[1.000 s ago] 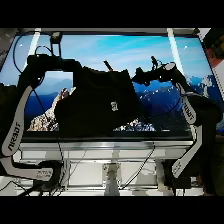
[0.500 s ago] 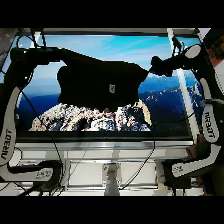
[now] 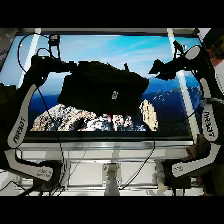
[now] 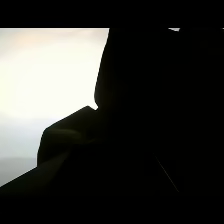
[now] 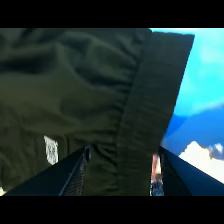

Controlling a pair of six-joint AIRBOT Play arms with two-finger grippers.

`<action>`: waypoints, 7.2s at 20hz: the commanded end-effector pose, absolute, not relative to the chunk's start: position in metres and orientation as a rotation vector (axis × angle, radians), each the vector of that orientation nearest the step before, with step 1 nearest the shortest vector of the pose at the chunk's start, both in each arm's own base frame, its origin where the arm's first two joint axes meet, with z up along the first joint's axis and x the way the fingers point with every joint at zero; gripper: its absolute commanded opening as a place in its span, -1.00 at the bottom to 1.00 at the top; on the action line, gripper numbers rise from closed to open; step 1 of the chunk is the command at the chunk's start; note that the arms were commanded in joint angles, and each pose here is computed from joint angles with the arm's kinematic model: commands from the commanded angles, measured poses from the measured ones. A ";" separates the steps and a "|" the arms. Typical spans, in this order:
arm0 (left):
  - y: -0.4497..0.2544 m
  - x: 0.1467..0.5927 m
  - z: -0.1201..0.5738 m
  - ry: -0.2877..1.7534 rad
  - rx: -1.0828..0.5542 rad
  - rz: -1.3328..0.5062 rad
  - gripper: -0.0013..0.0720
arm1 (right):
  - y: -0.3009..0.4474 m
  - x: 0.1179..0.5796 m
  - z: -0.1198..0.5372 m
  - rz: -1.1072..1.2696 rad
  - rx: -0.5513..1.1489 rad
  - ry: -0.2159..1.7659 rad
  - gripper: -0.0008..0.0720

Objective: Fold the clothes and pants, and hang the long-sleeved shirts on hangers.

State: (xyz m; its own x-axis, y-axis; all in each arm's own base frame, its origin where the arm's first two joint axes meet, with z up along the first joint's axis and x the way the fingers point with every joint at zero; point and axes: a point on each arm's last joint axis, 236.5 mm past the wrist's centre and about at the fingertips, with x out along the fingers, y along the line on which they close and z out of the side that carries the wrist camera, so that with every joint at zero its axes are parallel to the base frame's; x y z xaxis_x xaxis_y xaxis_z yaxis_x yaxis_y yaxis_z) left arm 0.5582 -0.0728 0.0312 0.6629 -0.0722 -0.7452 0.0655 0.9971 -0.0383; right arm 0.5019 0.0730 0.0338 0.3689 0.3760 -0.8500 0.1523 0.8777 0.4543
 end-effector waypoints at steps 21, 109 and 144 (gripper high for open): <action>0.004 0.430 -0.004 1.121 -0.408 -0.092 -0.95 | 0.148 0.436 0.043 0.465 0.770 1.105 -0.94; -0.033 0.379 0.068 0.602 -0.541 0.012 -0.95 | 0.140 0.395 0.076 0.175 1.224 0.662 -0.94; -0.110 0.390 0.124 0.643 -0.090 -0.058 -0.96 | 0.165 0.222 0.038 -0.124 1.080 1.089 -0.94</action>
